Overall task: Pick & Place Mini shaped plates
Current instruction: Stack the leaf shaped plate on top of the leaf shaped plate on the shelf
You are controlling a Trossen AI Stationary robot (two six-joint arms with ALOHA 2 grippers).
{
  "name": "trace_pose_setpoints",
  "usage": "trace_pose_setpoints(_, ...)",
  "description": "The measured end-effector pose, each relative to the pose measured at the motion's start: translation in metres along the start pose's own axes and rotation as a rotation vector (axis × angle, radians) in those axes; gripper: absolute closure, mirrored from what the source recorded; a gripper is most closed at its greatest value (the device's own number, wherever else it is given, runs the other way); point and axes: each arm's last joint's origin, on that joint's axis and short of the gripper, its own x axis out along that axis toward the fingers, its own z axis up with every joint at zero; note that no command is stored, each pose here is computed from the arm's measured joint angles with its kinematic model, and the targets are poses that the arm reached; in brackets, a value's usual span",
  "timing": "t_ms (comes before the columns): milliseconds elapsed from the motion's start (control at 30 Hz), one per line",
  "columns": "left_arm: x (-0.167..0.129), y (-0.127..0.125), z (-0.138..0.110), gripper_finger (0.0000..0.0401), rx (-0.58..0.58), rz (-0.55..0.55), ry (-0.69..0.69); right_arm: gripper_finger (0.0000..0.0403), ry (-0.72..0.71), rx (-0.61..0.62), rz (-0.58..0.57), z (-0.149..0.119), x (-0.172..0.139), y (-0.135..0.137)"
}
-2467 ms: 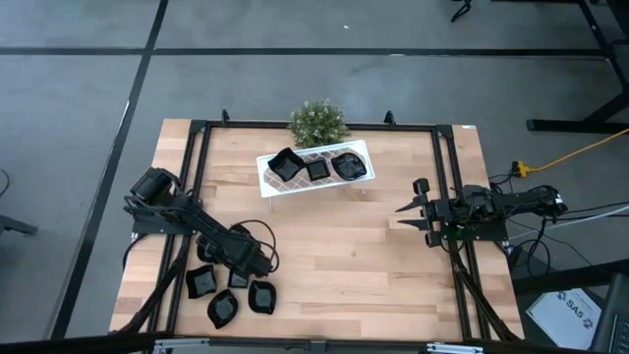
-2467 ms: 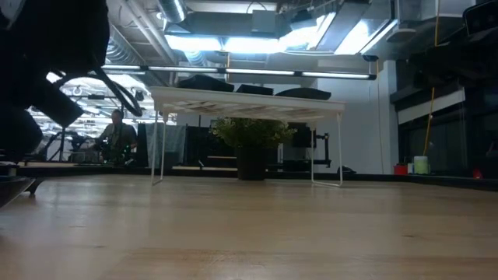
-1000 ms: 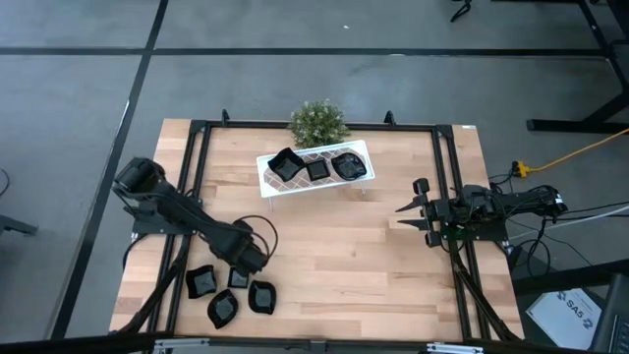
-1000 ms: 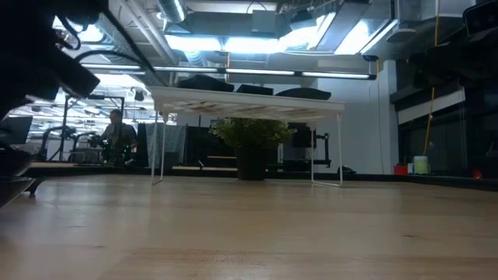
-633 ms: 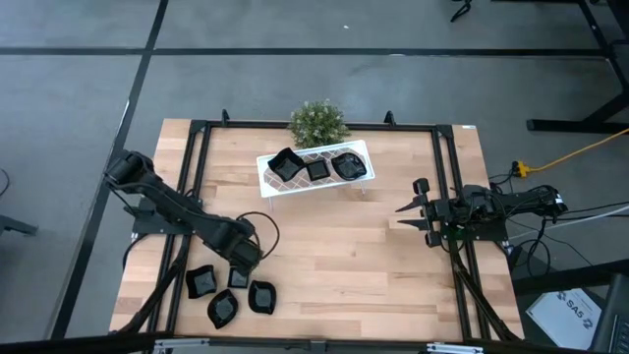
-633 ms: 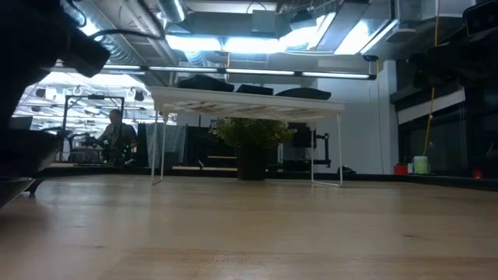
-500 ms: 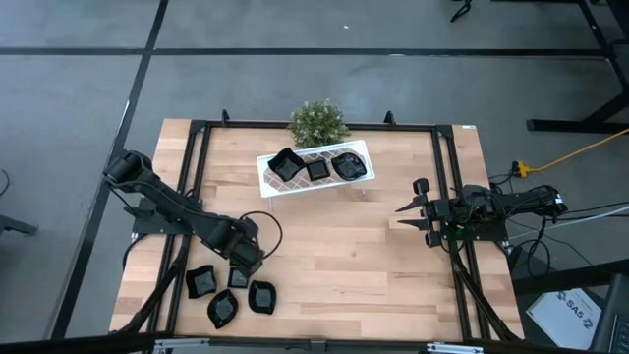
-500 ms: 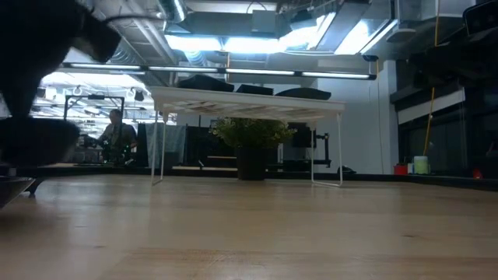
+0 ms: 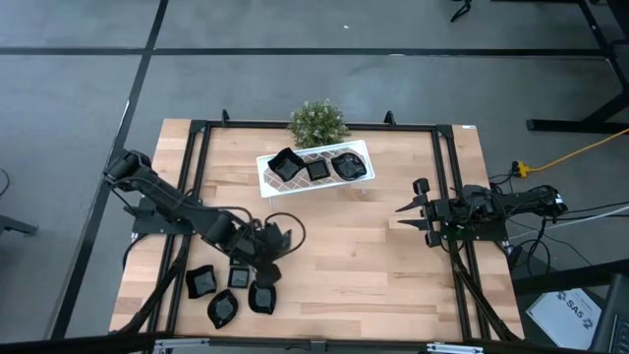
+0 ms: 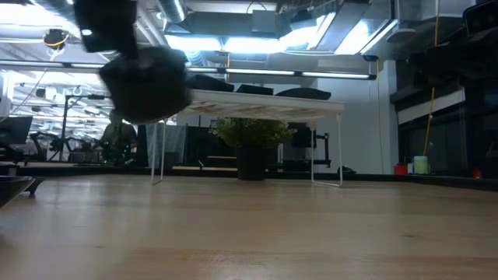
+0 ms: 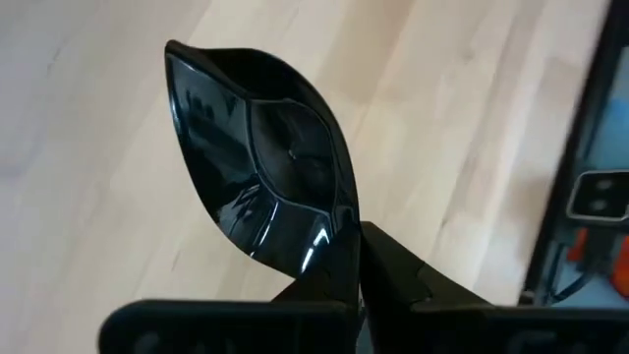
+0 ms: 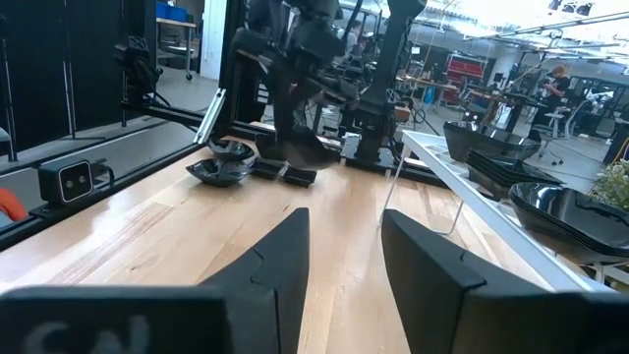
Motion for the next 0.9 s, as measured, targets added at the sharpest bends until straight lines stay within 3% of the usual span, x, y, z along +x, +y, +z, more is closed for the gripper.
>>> trace_pose_setpoints(600, 0.001, -0.003, 0.050, 0.0400, 0.369, -0.169, -0.302, 0.0273, 0.000, 0.000, 0.000, 0.000, 0.000, 0.000)
trace_pose_setpoints(900, 0.000, 0.006, 0.069, 0.0400, 0.538, -0.153, -0.392, 0.0273, 0.000, 0.000, 0.000, 0.000, 0.000, 0.000)
